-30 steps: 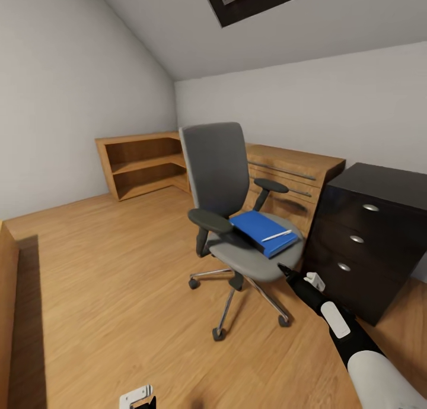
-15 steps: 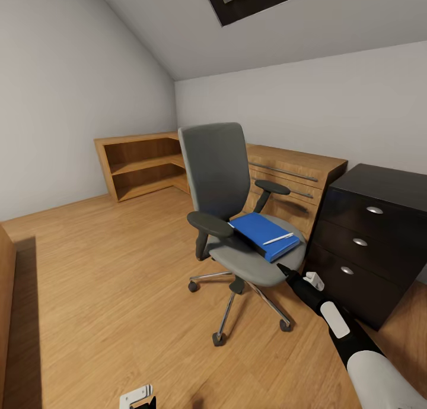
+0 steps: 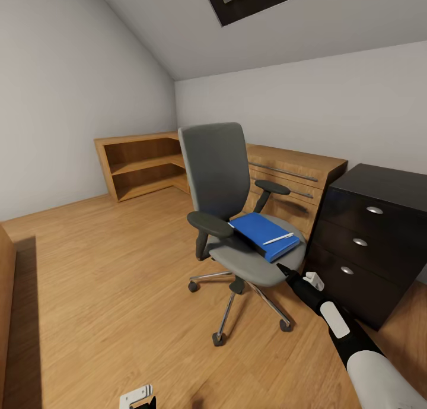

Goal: In the bedroom, organize the workspace by keeping the computer under the desk, ensuring the monitor is on the desk, placing the keyboard on the desk next to the monitor, placing the mouse on the desk next to the keyboard, moving the folder from the swivel chair onto the desk next to the mouse, stacking the notebook on top of the folder with the pen on top of the notebook, and positioning the swivel chair next to the desk.

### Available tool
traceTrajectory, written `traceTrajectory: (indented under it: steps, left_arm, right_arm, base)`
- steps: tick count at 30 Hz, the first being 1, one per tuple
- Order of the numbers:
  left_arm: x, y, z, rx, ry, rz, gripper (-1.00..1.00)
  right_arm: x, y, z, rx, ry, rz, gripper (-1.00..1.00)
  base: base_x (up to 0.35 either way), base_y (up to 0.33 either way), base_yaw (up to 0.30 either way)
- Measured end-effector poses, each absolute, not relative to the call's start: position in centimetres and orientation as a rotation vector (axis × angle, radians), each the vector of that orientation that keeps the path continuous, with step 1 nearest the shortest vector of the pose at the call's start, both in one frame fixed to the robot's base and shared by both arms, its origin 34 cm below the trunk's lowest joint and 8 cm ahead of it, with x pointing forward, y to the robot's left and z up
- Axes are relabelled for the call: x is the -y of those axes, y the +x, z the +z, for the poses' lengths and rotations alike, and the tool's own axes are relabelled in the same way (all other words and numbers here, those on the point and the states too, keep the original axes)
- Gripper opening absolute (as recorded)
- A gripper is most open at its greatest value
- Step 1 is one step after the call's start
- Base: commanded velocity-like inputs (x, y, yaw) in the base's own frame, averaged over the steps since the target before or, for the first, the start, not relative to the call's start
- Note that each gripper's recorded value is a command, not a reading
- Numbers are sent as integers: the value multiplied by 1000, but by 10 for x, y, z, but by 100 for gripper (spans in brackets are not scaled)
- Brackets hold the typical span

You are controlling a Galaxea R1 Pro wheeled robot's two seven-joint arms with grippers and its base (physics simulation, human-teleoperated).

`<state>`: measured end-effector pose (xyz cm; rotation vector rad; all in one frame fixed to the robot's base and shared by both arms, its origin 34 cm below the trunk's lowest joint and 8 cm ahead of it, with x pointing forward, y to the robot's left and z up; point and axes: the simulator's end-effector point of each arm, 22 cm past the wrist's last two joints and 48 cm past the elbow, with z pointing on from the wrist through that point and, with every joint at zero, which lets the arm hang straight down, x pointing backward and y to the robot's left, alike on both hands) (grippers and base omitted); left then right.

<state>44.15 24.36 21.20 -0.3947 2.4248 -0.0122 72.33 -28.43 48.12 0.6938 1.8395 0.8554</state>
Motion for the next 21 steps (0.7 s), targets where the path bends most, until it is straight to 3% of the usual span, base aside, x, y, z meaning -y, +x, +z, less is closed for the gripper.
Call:
traceTrajectory:
  steps: [14,21]
  left_arm:
    - [-244,442,212,-2425,-395,-13,100]
    - [-243,442,212,-2423,-394,-14,100]
  right_arm:
    - [285,723,482,-1839,693,855,100]
    - [286,723,482,-1840,692,851,100]
  base:
    - [5,0,0]
    - [212,56,0]
